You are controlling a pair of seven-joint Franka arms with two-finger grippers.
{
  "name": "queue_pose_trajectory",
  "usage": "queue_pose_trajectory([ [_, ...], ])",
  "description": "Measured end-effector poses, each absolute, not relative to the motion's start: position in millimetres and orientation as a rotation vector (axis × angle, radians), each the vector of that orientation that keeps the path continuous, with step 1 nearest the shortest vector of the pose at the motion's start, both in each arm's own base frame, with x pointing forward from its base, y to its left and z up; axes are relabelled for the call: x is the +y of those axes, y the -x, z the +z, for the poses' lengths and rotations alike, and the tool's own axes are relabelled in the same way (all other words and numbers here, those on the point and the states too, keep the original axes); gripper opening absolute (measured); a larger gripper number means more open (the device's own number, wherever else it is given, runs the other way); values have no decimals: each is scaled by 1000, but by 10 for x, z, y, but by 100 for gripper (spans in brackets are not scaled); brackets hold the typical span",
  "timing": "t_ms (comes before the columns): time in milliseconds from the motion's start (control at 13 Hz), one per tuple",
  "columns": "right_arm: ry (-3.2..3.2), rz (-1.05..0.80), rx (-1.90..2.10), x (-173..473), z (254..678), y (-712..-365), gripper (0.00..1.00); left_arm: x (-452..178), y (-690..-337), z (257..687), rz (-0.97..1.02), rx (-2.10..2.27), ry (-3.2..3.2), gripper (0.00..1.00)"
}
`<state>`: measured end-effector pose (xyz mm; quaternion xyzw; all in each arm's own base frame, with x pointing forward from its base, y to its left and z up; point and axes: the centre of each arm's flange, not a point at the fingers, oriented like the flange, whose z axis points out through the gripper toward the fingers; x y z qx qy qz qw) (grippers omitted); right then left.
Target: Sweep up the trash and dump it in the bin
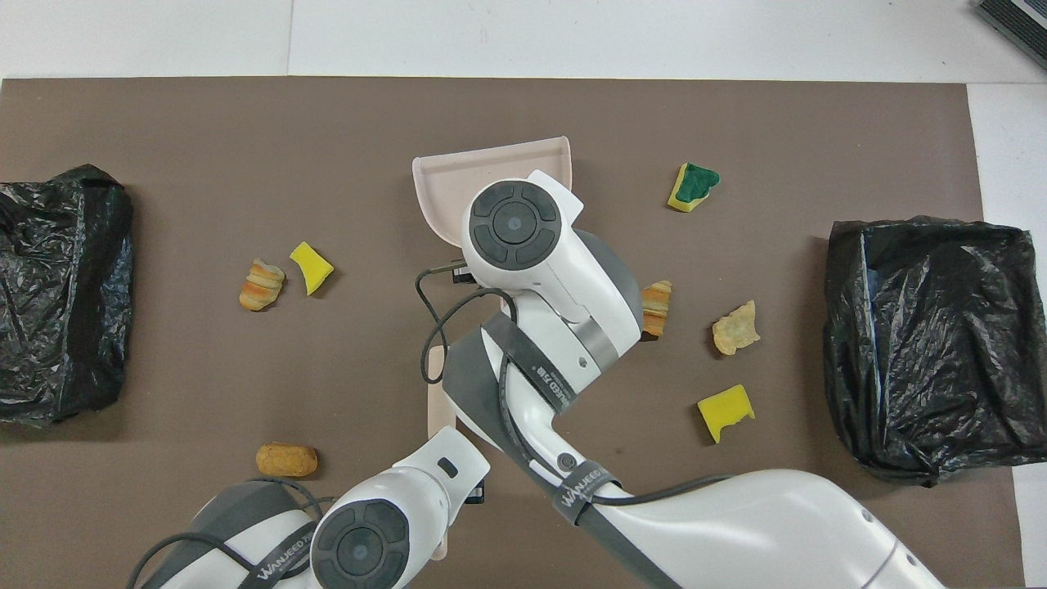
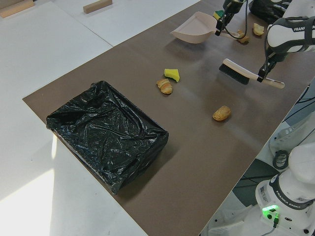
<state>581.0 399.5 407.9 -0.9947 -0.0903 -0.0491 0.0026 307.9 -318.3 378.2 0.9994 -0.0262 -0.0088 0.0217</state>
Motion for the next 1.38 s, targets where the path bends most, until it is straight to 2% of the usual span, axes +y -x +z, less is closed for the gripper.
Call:
queue_pose_trajectory([
  [230, 3107, -87, -738, 3778, 4262, -5453, 33, -3153, -3114, 3769, -30, -68, -3099, 26],
  [384, 3040, 2, -1052, 3619, 4268, -5360, 33, -3141, -3112, 3698, -32, -65, -3101, 26],
  [768, 2791, 60, -1582, 2904, 4237, -5732, 33, -3118, -3204, 3498, -9, -35, -3091, 26],
  [845, 2747, 60, -1655, 2736, 4262, -5810, 33, -3114, -3212, 3480, -10, -32, -3093, 31],
  [998, 2638, 59, -1814, 2575, 4309, -5873, 33, -3079, -3247, 3454, -16, -30, -3097, 52],
  [1229, 2466, 84, -2031, 2570, 4305, -5858, 33, -3034, -3289, 3448, -17, -35, -3097, 56],
  [1382, 2415, 115, -2082, 2573, 4296, -5831, 33, -3034, -3284, 3443, -18, -35, -3098, 55],
])
